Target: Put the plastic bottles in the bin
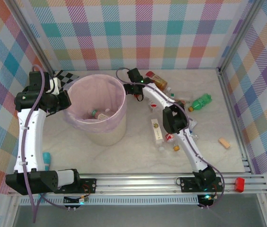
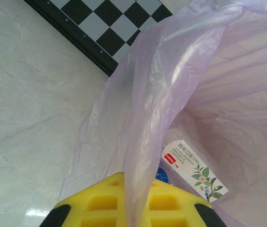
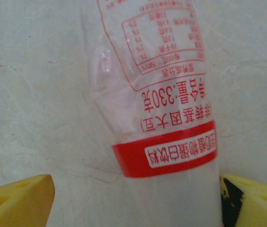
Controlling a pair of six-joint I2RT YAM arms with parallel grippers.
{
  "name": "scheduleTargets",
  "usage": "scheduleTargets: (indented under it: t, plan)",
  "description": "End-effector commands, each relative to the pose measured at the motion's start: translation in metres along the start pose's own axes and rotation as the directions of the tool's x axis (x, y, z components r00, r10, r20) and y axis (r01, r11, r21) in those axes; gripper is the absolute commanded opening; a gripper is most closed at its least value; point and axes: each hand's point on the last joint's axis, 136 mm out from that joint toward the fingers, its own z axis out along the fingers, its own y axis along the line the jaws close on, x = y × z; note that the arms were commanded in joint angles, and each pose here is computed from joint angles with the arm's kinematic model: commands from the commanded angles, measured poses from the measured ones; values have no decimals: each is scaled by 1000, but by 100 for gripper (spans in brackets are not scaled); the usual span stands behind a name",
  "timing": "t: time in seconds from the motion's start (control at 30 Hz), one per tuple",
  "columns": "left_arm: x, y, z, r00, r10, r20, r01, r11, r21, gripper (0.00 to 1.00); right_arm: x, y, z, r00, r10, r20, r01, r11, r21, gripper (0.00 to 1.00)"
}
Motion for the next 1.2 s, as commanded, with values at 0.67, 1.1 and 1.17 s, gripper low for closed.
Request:
scheduleTargets:
  t: [0.67,1.1,1.17]
  plan:
    - [-1,-16,-16,999,-9,41,5,995,100,0,8,-19,0,988,143,-50,-143,990,12,43]
    - [-2,-22,-26,999,-5,47,-1,992,126,0,-46,8,-98,999,28,47,-24,995,-95,31]
    - [-2,-24,-29,999,-7,53,0,991,135,0,-55,10,-123,997,-2,73,10,995,-103,29]
